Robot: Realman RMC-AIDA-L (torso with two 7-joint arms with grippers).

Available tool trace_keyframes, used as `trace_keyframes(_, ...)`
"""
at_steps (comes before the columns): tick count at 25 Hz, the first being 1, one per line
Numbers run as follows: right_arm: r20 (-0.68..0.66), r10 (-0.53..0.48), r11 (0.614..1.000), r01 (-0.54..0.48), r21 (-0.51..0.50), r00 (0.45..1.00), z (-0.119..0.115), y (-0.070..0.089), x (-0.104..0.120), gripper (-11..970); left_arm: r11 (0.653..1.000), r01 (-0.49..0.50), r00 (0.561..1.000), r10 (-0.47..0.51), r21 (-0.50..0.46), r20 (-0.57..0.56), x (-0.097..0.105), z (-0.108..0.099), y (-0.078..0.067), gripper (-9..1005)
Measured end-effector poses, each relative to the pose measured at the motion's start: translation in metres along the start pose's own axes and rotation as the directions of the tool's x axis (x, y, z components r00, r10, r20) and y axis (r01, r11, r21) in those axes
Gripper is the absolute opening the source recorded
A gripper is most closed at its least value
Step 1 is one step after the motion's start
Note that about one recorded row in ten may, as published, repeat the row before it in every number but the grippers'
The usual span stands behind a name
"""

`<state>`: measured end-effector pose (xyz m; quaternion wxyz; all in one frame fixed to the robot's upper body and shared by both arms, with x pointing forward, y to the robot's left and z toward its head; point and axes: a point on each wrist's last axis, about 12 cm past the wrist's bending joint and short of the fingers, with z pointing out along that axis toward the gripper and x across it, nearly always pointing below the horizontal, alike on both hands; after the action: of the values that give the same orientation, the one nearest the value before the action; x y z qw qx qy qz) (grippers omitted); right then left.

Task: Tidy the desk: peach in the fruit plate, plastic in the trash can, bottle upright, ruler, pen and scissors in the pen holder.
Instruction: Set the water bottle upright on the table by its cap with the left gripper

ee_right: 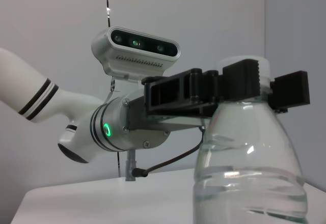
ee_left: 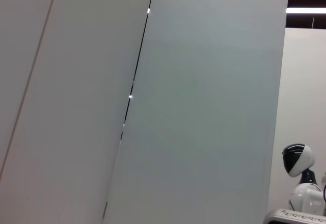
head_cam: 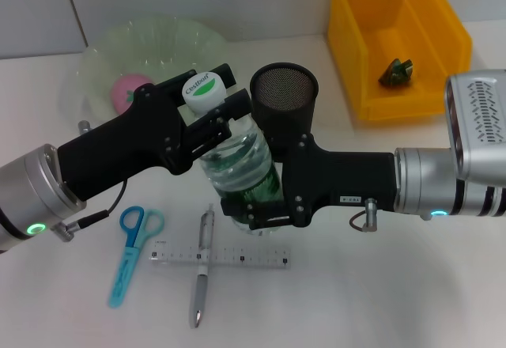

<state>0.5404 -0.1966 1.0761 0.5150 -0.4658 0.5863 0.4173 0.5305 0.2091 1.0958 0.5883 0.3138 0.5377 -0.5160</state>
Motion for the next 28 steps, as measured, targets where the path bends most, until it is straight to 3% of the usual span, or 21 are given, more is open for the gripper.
trace_keyframes(17,0.01,0.006,1.0,-0.006,-0.026,1.0,-0.006,0.003,-0.002,825,1.0,0.0,1.0,0.0,-0.009,0.003,-0.001,-0.003,0.001,472)
trace_keyframes(28,0.038,0.036,0.997,-0.039,0.074,0.999,-0.035,0.003,-0.002,825,0.999,-0.026,1.0,0.026,-0.027,-0.002,-0.002,-0.007,0.003,485)
